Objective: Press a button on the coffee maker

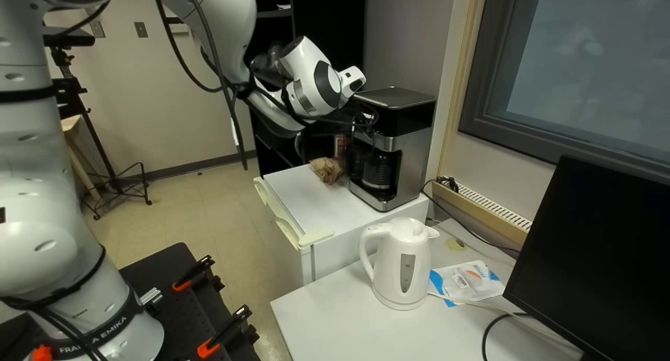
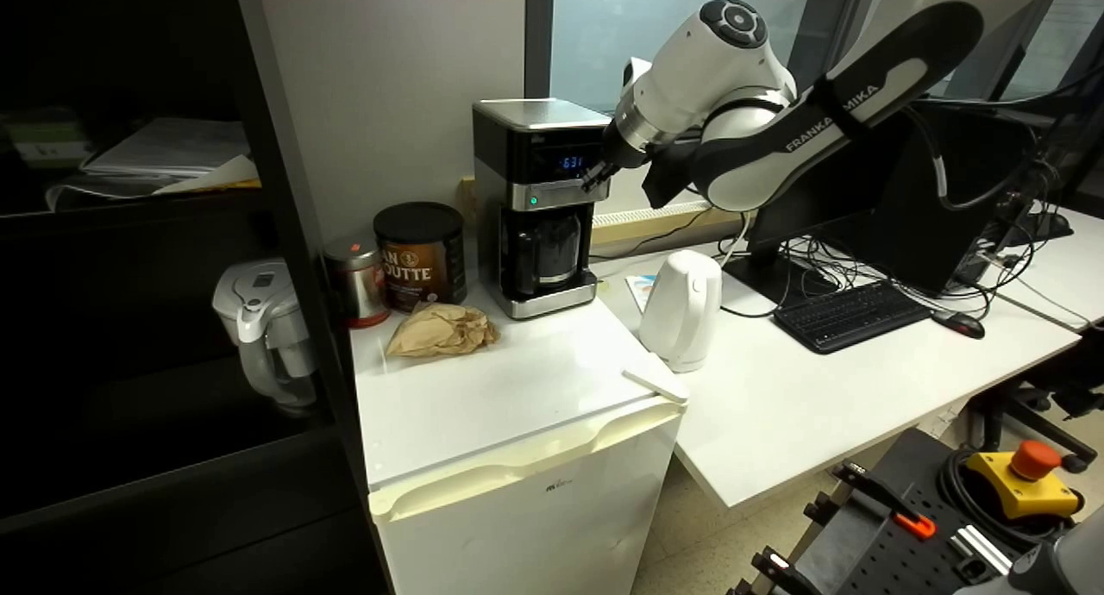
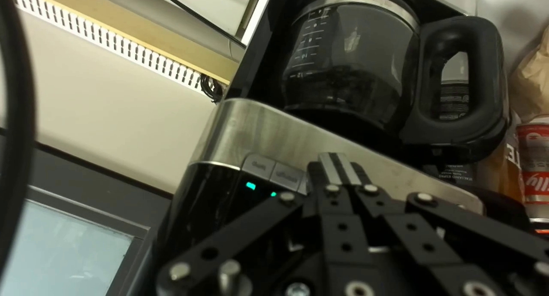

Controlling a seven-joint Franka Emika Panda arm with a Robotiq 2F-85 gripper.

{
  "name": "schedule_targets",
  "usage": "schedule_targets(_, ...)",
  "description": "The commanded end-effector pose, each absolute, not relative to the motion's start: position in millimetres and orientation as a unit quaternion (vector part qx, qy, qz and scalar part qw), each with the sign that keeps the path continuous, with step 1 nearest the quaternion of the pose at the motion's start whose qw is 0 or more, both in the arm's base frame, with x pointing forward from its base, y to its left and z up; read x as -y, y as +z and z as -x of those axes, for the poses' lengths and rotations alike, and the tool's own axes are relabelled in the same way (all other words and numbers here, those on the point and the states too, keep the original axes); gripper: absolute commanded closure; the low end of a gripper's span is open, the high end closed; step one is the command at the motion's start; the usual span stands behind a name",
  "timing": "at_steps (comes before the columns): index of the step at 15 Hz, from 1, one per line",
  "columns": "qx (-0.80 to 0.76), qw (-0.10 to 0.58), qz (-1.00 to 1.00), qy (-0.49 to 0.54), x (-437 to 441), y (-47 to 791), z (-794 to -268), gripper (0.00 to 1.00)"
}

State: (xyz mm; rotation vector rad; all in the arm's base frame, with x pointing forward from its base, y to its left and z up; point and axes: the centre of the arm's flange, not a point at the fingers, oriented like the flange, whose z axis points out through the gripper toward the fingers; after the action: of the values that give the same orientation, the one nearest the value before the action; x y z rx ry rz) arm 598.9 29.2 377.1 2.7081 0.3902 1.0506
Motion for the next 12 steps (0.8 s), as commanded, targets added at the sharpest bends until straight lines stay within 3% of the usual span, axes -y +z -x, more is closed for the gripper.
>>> schedule_targets(1, -0.148, 0.098, -0.914, 0.364, -41.1, 390.8, -571.0, 0.97)
schedule_targets(12, -0.218, 0.096, -0.908, 0.345, -56.8, 411.8, -470.3, 0.99)
